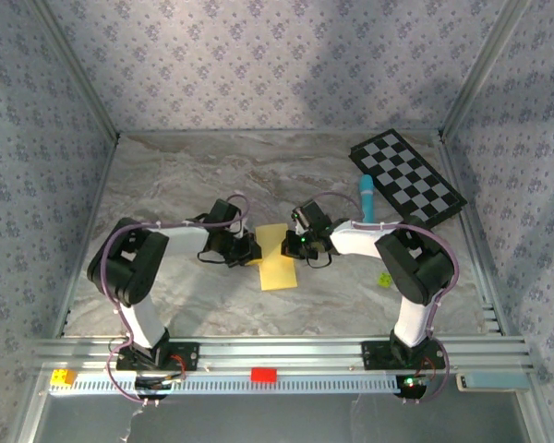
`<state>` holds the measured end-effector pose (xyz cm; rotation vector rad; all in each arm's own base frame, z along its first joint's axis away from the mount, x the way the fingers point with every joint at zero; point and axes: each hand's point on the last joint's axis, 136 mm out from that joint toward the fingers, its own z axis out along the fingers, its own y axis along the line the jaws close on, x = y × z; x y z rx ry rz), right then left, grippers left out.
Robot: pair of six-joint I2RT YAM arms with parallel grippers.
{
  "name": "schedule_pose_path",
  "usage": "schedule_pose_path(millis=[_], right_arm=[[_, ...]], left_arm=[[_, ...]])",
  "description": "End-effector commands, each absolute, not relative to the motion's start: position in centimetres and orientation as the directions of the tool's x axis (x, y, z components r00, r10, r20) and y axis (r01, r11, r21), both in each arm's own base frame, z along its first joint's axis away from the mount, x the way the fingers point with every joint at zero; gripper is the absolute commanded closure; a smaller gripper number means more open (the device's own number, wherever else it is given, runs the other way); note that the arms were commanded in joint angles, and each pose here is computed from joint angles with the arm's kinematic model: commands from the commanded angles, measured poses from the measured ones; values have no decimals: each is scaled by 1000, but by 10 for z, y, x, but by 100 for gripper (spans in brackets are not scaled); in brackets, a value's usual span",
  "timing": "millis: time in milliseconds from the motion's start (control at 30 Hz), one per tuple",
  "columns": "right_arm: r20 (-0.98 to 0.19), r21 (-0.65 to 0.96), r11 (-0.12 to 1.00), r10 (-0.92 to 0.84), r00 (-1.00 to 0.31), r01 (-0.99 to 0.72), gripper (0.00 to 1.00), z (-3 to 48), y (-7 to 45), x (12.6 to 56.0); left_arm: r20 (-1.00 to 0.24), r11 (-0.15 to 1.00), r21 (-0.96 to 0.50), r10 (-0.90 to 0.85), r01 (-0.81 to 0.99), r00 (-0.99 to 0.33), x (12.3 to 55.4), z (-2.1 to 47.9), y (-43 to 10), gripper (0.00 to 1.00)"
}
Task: Fold a paper plane with a square sheet of paper (pick it up from the middle)
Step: First fold the square sheet of paper in half at the center of the table.
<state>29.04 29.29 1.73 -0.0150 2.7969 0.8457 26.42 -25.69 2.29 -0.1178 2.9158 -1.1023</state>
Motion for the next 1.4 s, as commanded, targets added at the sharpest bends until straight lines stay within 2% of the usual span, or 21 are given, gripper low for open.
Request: schedule_pose_path(millis=[0,167,400,700,1100,1267,1367], right_arm=[[-9,287,957,51,-999,46,100,-49,232,236],[-9,286,957,51,-999,46,100,-49,231,236],[-7,281,958,53,-999,49,100,-51,231,235],[-5,275,960,53,-999,50,100,-52,229,232],[-16,288,957,51,-999,44,100,-48,232,234],[-11,283,958,49,-999,44,100,-50,232,233],[-10,279,959,47,-999,42,100,-49,231,232]], left_arm=[[-52,743,-669,-75,-22,-996,268,49,-258,89],[-43,699,-715,-44,0,-998,260,64,-278,88],[8,700,-714,-30,-27,-1000,237,44,-285,88],[48,780,-625,-15,-42,-999,211,10,-260,90],[-41,713,-700,4,31,-999,217,63,-286,87],[20,697,-717,48,18,-999,204,47,-299,87],[71,731,-682,68,1,-995,193,31,-295,89]])
